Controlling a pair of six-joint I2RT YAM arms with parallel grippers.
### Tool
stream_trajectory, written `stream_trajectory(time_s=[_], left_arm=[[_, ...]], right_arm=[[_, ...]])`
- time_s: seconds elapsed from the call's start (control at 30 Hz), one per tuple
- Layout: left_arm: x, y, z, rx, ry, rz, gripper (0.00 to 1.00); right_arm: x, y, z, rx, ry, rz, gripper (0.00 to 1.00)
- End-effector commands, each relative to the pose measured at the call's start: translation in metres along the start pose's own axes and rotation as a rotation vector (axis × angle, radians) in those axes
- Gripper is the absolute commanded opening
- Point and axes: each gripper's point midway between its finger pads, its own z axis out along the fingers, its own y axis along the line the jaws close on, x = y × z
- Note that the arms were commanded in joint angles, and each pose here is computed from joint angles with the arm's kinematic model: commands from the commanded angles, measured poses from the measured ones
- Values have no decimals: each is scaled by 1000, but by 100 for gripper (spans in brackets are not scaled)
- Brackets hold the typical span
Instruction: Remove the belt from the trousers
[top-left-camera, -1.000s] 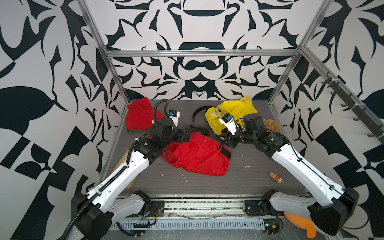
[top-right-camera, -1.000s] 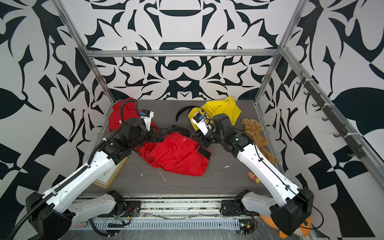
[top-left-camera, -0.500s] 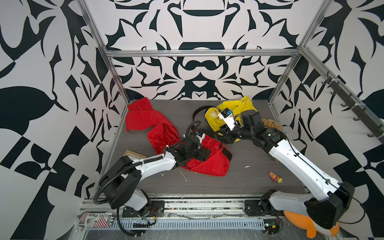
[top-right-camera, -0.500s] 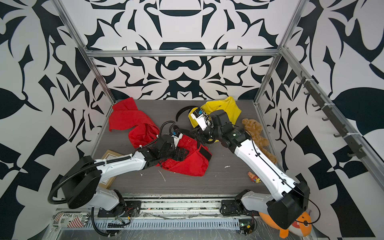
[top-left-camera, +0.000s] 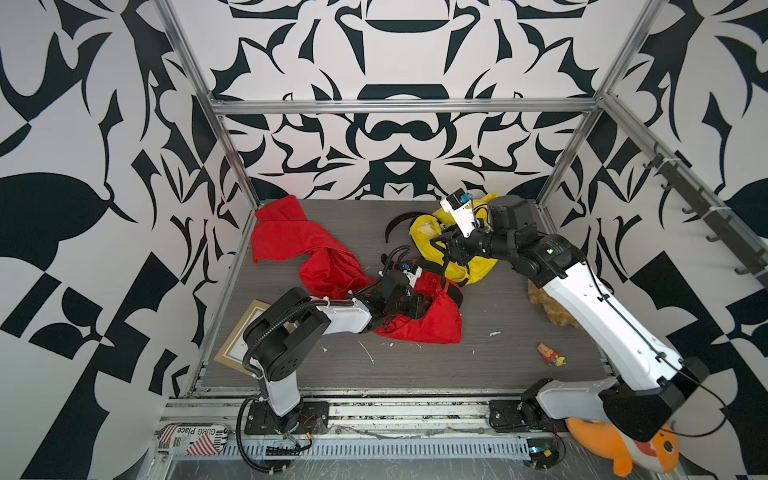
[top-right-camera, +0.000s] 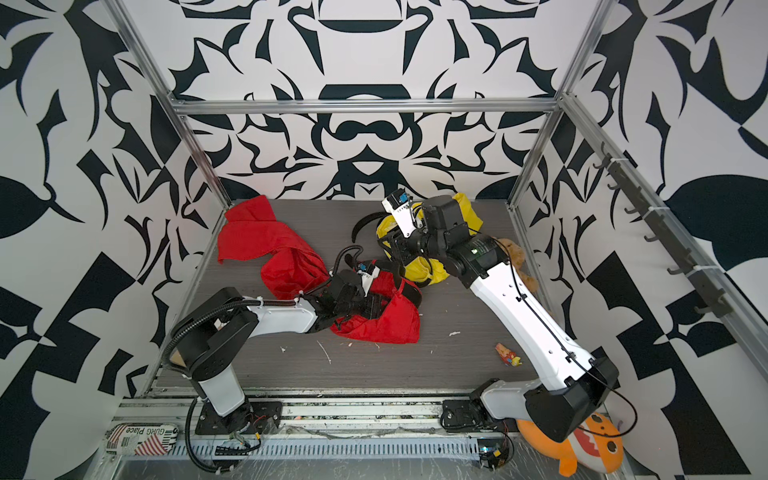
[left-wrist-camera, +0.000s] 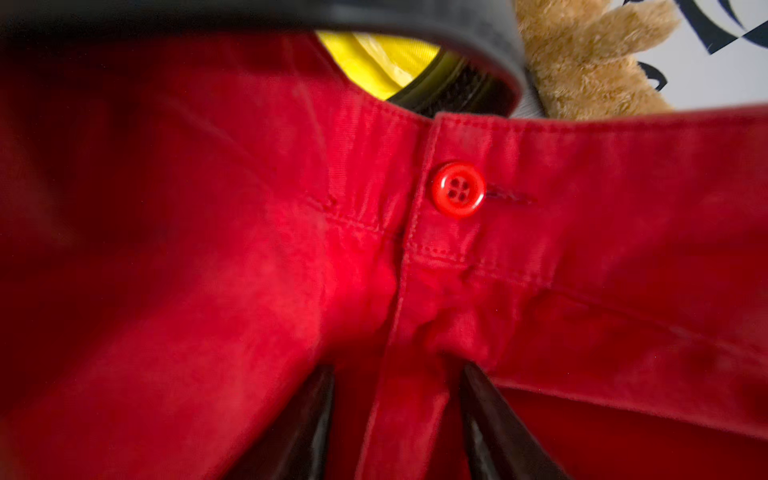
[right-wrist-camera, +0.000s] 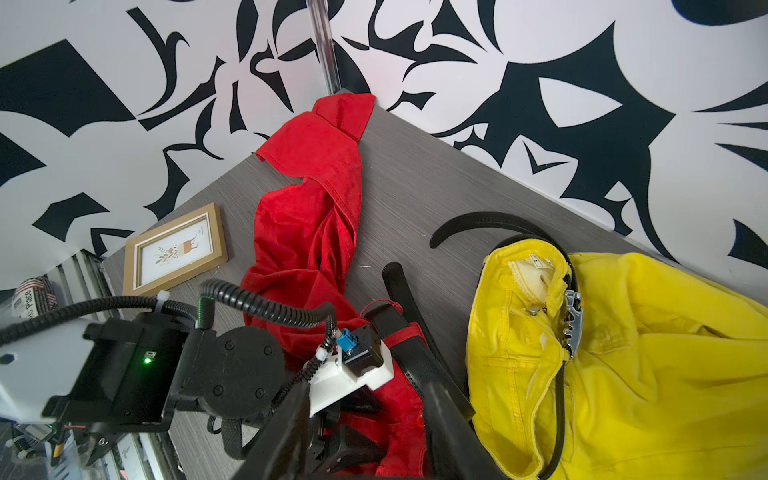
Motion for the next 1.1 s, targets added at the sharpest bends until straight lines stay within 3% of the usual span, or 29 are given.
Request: stream_trajectory(time_s=[0.0,0.1,0.17,0.3,0.43,0.6,0.73,0.87,1.07], left_arm=[[43,24,-8,-99,142,-33,74],[11,9,-39,-78,-14,-9,92],[-13,-3,-64,-61,-125,1,96],[-50,-37,-105,60,-307,60,97],[-68,-69,-123,188,-389,84,97],[-83,-94,-121,306,-433,51,93],[-95,-101,-115,363,-492,10,86],[-103,-96,-103,364,-528,-46,70],[-97,-87,-101,339,-524,-65,20]], right_arm=[[-78,16,-38,-12,-271,-43,0],[-67,13,-25,8,-231,-23,0],[-60,13,-20,18,-214,-4,0],[-51,16,-8,36,-186,15,0],[-49,22,5,34,-178,36,0],[-52,34,15,22,-177,33,0],[-52,39,19,18,-176,35,0],[-46,45,24,8,-159,37,0],[-23,46,28,10,-102,57,0]])
